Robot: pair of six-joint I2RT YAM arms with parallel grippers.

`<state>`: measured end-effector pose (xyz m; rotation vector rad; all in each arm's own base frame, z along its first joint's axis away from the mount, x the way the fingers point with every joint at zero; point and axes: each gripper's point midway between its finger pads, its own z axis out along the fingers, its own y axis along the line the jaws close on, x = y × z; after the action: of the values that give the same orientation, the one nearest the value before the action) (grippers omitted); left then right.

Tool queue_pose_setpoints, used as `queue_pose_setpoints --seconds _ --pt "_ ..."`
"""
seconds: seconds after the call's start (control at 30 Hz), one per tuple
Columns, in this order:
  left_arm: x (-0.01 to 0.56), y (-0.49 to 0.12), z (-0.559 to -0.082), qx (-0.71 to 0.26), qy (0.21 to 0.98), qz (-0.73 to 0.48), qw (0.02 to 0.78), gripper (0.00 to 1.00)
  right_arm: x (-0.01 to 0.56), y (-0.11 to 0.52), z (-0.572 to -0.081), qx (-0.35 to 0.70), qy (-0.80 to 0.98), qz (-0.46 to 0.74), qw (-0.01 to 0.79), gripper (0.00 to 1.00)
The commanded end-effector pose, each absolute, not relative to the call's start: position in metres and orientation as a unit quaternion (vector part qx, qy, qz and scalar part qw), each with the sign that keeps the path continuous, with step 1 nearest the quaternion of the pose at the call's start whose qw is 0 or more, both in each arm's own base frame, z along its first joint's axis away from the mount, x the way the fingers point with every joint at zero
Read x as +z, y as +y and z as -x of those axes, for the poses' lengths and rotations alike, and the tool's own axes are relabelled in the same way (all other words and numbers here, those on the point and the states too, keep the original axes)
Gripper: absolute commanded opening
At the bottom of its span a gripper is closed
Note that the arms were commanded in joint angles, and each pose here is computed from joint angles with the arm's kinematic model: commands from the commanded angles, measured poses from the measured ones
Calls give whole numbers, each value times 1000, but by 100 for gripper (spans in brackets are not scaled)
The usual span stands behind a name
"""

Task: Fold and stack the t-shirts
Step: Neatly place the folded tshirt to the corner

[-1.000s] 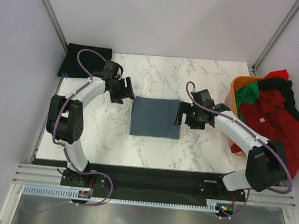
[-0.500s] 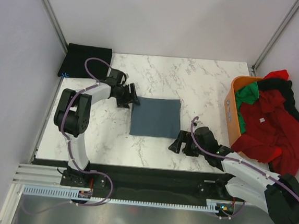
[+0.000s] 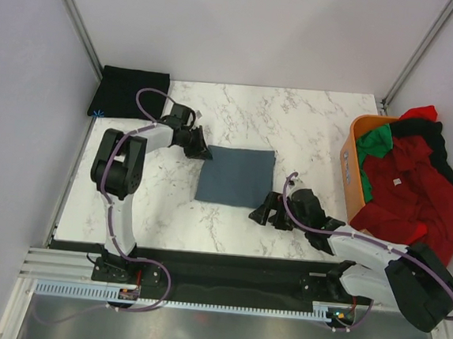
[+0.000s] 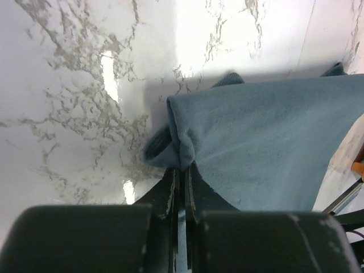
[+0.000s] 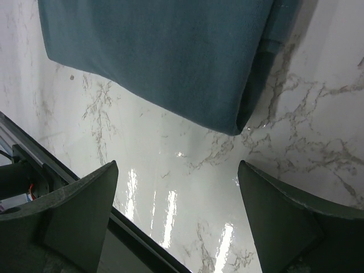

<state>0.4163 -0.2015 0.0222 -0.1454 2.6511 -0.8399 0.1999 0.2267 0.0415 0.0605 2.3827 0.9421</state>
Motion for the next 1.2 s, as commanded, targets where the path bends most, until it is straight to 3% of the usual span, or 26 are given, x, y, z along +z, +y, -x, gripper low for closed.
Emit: queue_pose_setpoints --seconds 0.0,0.27,0.7,1.17 --pt "34 -179 -435 -262 942 37 208 2 17 214 -183 321 912 -17 254 94" --pt "101 -86 -486 -166 937 66 300 2 17 214 -183 325 910 -19 258 94" --pt "236 6 -562 21 879 72 472 2 22 209 -184 354 896 -30 269 95" --pt "308 29 -591 81 828 62 551 2 24 204 -184 385 882 -44 267 94"
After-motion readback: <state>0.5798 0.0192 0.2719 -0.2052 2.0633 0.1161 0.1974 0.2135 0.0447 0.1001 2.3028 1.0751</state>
